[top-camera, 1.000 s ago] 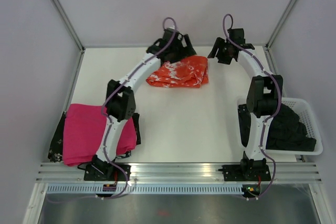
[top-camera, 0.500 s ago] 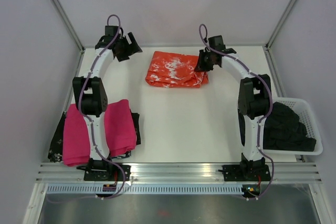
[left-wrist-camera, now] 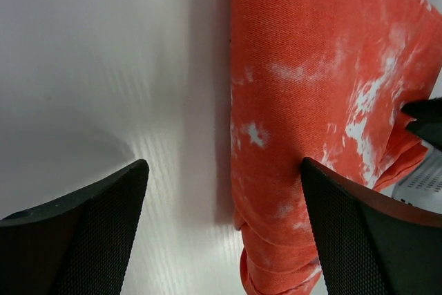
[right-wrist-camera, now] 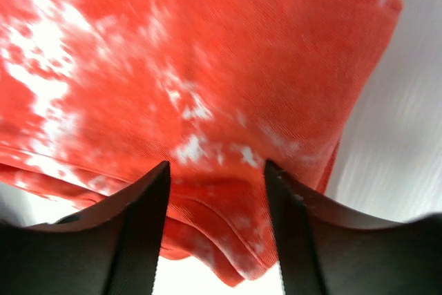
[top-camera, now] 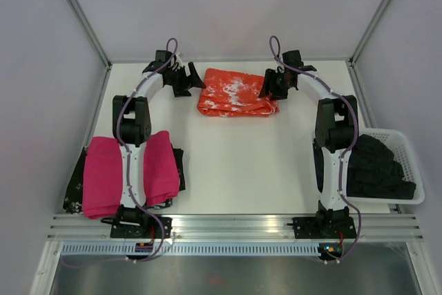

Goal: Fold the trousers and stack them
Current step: Neatly place the folded trousers to the corner

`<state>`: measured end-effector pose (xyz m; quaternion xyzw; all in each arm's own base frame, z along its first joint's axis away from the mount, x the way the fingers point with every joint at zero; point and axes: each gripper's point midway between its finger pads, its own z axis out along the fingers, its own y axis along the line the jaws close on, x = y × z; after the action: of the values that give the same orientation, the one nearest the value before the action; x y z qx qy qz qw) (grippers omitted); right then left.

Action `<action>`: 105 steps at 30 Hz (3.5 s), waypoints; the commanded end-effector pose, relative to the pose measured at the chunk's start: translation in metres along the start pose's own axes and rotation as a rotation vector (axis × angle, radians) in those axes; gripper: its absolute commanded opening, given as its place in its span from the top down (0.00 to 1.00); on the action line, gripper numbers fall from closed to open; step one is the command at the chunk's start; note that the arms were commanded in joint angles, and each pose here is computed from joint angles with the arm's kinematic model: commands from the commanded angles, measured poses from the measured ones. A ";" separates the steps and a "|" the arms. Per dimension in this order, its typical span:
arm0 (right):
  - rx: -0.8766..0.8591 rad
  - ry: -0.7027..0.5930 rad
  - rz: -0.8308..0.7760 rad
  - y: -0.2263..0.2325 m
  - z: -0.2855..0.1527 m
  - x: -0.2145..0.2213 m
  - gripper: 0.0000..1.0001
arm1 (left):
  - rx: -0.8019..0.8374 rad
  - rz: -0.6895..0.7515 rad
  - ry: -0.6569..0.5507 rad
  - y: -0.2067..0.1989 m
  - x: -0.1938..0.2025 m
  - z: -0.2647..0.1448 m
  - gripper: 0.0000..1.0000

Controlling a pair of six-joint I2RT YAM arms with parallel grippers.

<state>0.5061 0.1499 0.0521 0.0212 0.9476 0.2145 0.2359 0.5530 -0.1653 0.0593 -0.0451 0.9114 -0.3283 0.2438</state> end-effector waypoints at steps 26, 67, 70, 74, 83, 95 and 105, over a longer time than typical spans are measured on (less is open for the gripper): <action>0.172 -0.036 0.003 -0.054 0.013 -0.015 0.09 | -0.042 -0.025 0.006 -0.015 0.029 0.044 0.98; -0.608 -0.144 -0.111 0.267 -0.151 0.010 1.00 | -0.591 -0.312 -0.448 0.036 0.033 -0.408 0.98; -0.636 -0.144 -0.158 0.286 -0.159 0.028 1.00 | -0.668 -0.306 -0.480 0.036 0.052 -0.438 0.98; -0.689 -0.060 -0.269 0.336 -0.164 0.081 1.00 | -0.735 -0.368 -0.445 0.045 0.085 -0.449 0.98; -0.658 -0.028 -0.465 0.371 -0.200 0.134 1.00 | -0.747 -0.390 -0.476 0.041 0.110 -0.465 0.98; -0.743 -0.295 -0.463 0.384 -0.331 0.100 1.00 | -0.224 -0.237 -0.676 -0.096 0.102 -0.475 0.98; -0.611 -0.103 -0.463 0.345 -0.288 0.151 1.00 | -0.636 -0.600 -0.533 0.009 0.174 -0.445 0.98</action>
<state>0.2265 0.3833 0.3854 -0.2515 0.7756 0.4582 0.3540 0.1878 0.0094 0.3349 -0.3565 0.8255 -0.1654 0.4052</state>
